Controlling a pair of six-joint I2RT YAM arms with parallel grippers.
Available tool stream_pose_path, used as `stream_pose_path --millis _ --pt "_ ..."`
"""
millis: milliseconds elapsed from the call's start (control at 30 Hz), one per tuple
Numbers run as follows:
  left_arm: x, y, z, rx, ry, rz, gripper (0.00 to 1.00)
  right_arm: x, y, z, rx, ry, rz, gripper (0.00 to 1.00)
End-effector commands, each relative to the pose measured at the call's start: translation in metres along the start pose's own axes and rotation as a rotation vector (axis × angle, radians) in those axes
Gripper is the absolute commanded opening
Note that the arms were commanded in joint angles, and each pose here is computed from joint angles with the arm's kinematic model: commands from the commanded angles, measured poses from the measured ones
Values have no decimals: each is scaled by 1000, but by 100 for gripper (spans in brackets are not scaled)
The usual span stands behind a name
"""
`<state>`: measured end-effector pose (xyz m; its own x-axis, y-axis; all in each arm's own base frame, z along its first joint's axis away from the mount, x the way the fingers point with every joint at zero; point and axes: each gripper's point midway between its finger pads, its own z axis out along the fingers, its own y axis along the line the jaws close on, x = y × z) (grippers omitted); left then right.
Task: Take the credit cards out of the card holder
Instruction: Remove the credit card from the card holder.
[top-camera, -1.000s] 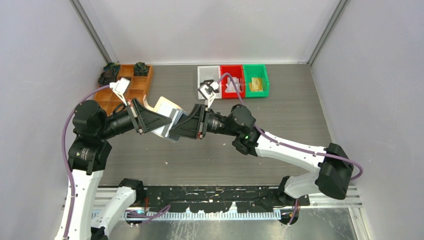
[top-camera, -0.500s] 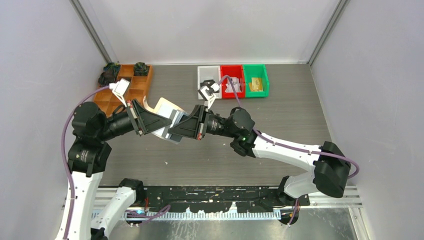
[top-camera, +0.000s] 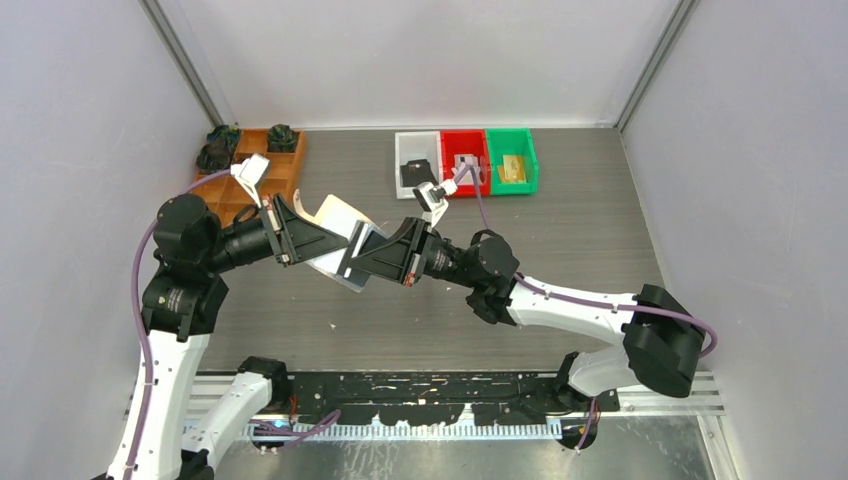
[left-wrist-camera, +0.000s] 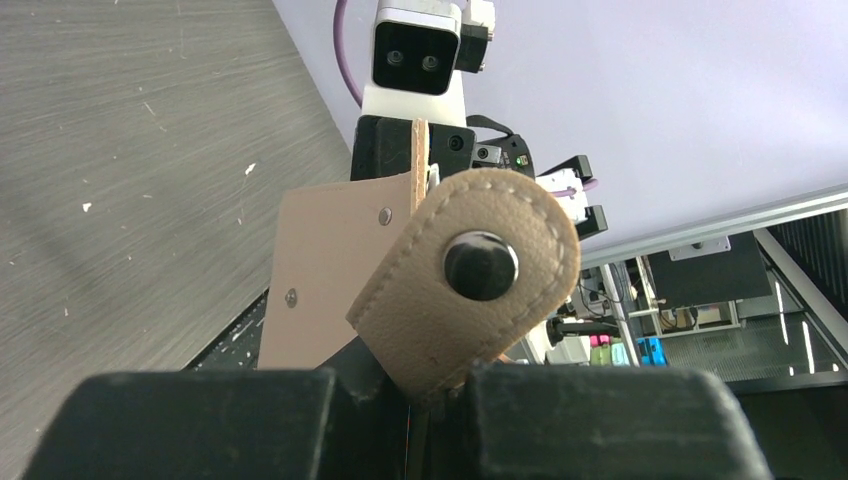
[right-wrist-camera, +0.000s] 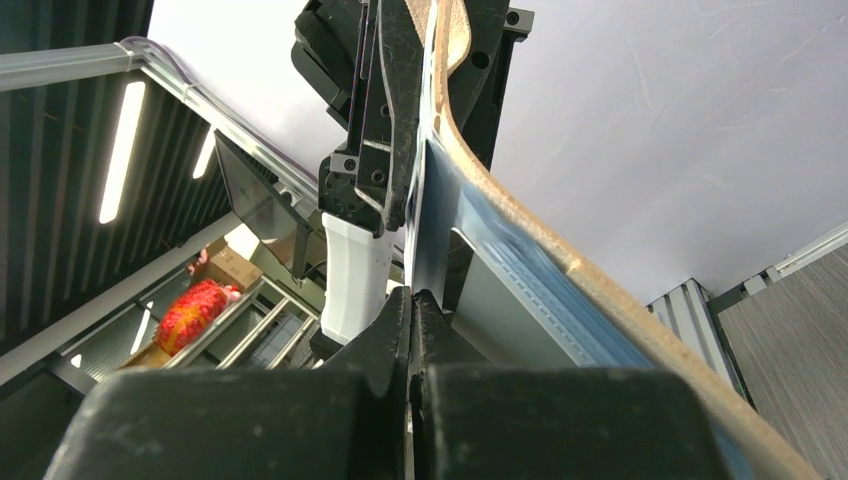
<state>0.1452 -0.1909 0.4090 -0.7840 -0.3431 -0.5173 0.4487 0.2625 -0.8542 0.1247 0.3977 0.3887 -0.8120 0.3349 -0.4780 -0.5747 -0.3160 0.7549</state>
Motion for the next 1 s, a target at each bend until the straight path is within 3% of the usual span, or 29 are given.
stream_pose_path --millis 0,100,200,300,367,567,967 --pt "-12 -40 -9 94 -60 114 3 6 4 -8 -15 25 -13 1" --pt "-12 -41 -9 96 -63 117 2 10 6 -5 -19 46 -7 4" --pt "-13 -40 -9 93 -64 115 0 6 9 0 -27 39 6 40" --pt "-11 -40 -10 96 -60 116 0 -11 20 7 -46 -8 -17 52" --pt "-10 -41 -10 101 -56 120 0 -21 23 11 -46 -20 -26 52" --pt "-8 -42 -12 103 -52 134 0 -43 34 18 -92 -29 0 37" --pt "-9 -38 -10 89 -54 142 0 -37 55 24 -129 86 -1 31"
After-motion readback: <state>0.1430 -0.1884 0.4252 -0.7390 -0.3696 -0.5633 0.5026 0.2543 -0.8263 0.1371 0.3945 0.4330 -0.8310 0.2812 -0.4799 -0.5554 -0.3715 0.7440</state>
